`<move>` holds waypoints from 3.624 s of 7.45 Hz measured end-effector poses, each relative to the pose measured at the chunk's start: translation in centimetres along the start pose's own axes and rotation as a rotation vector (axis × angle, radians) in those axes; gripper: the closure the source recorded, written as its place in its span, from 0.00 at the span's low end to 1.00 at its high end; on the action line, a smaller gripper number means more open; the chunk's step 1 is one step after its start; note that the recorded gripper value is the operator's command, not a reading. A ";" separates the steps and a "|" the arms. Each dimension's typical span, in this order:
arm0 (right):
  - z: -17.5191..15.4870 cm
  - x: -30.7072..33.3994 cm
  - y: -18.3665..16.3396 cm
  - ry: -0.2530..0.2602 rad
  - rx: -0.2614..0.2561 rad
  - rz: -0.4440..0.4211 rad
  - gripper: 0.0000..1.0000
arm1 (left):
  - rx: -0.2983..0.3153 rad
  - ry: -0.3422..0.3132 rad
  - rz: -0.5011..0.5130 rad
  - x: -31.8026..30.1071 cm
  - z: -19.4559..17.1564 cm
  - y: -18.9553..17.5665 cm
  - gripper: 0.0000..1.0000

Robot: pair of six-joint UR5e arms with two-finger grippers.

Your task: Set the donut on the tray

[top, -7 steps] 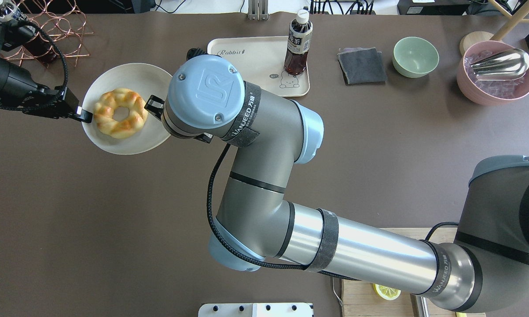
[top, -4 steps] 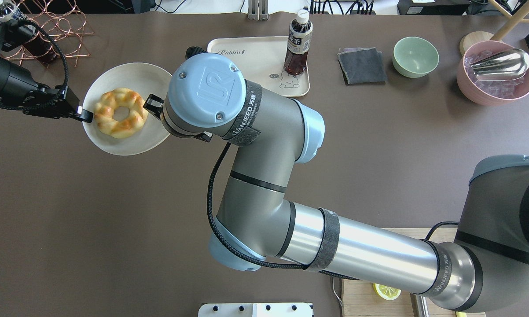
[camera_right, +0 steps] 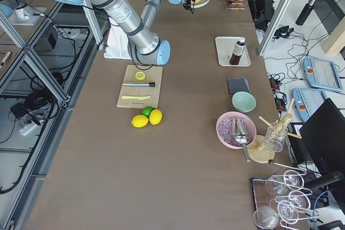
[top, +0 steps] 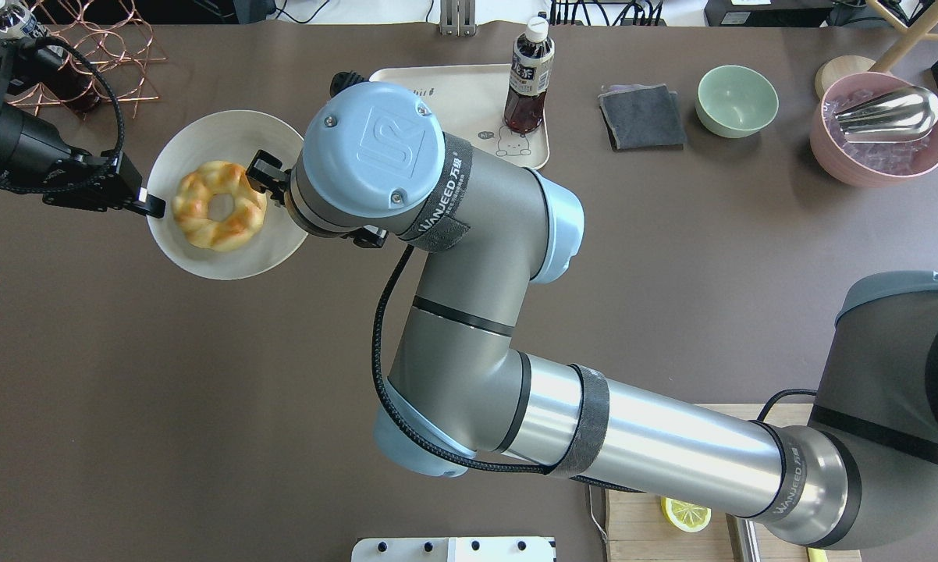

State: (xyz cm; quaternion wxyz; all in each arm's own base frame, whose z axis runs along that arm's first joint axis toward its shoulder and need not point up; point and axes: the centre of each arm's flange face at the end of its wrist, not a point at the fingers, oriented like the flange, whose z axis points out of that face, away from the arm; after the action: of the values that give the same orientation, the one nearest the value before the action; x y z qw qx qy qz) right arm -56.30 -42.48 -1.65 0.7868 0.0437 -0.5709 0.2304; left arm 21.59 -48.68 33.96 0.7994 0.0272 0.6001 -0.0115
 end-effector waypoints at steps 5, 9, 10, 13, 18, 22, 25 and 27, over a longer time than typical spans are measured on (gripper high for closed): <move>-6.8 0.0 -0.6 0.013 -0.026 -0.017 0.01 | -0.011 -0.044 -0.148 1.0 4.5 -7.5 1.00; -9.9 1.5 -0.8 0.035 -0.031 -0.075 0.01 | 0.061 -0.155 -0.232 3.0 10.7 -17.3 1.00; -10.3 1.7 -0.8 0.043 -0.032 -0.088 0.01 | 0.083 -0.187 -0.247 4.1 12.8 -19.1 1.00; -9.2 3.9 -2.6 0.096 -0.036 -0.178 0.01 | 0.157 -0.254 -0.293 8.9 18.2 -22.0 1.00; -8.6 21.6 -22.1 0.351 -0.110 -0.420 0.01 | 0.252 -0.281 -0.341 15.5 23.1 -21.8 1.00; -10.8 30.7 -28.7 0.435 -0.151 -0.519 0.01 | 0.351 -0.297 -0.397 18.3 25.7 -21.6 0.04; -11.5 34.0 -30.2 0.465 -0.160 -0.534 0.01 | 0.383 -0.294 -0.341 20.1 28.0 -19.5 0.02; -12.0 35.5 -31.3 0.482 -0.164 -0.542 0.01 | 0.376 -0.263 -0.279 19.5 26.3 -17.7 0.02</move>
State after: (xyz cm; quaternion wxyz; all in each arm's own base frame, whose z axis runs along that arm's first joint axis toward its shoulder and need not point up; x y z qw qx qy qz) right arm -24.30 -55.25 32.88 0.9319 0.0748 -0.3536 -0.0293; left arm 51.33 -67.60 22.02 0.8420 0.0906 0.4764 -0.2363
